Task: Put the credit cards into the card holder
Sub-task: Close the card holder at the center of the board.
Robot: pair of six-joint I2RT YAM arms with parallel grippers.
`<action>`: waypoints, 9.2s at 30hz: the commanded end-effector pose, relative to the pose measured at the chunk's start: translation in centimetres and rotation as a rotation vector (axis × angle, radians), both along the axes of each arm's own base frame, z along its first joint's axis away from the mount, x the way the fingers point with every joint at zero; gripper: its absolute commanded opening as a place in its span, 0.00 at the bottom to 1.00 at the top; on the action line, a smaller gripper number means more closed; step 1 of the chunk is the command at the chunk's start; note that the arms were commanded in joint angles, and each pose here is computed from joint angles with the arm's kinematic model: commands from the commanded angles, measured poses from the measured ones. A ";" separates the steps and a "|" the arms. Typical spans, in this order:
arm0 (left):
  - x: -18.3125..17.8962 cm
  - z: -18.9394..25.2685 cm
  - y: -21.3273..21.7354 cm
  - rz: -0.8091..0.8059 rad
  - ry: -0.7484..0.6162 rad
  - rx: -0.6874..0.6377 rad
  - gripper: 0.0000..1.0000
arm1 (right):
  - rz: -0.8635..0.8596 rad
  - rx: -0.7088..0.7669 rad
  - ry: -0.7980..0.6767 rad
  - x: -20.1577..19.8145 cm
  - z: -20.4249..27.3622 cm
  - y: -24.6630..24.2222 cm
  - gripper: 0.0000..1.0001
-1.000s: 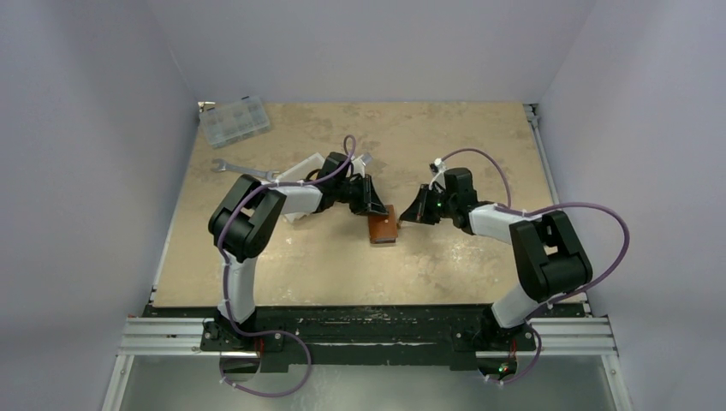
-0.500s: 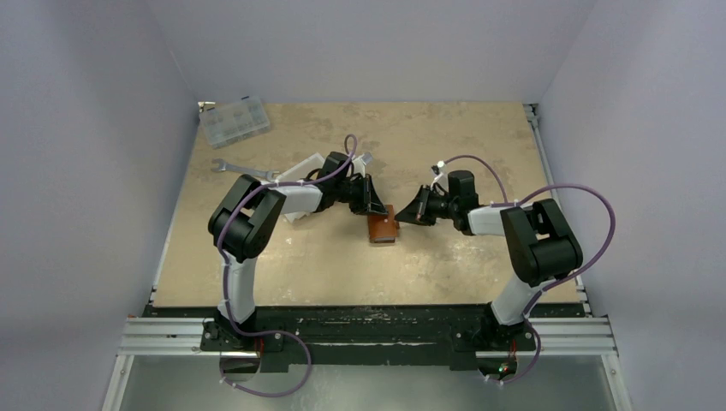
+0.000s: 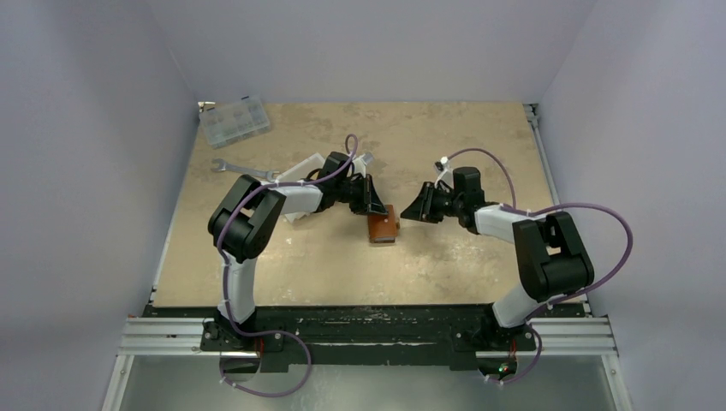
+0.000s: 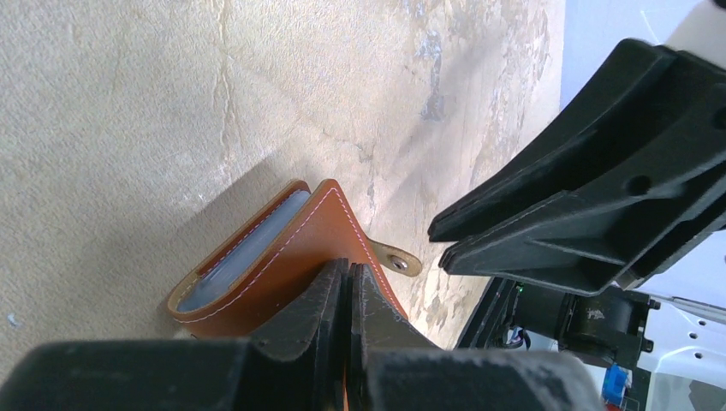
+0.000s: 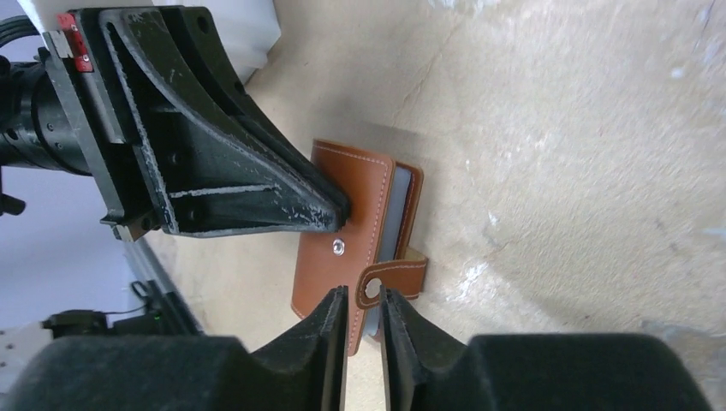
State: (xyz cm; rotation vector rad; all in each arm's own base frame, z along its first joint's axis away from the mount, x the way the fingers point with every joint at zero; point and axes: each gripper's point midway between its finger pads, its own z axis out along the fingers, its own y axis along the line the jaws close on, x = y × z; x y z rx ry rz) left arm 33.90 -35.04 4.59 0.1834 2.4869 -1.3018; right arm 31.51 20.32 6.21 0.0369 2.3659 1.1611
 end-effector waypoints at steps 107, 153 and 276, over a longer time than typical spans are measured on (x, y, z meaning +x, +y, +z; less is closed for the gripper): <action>-1.5 -4.9 2.1 -0.027 -0.012 0.213 0.00 | 0.108 -0.343 -0.061 0.9 0.3 1.7 0.43; -1.9 -5.1 2.1 -0.036 -0.001 0.211 0.00 | 0.101 -0.159 0.013 0.4 -0.6 1.9 0.07; 0.4 -0.8 0.8 0.020 -0.025 0.065 0.00 | 0.151 -0.461 -0.029 0.4 -0.3 3.0 0.36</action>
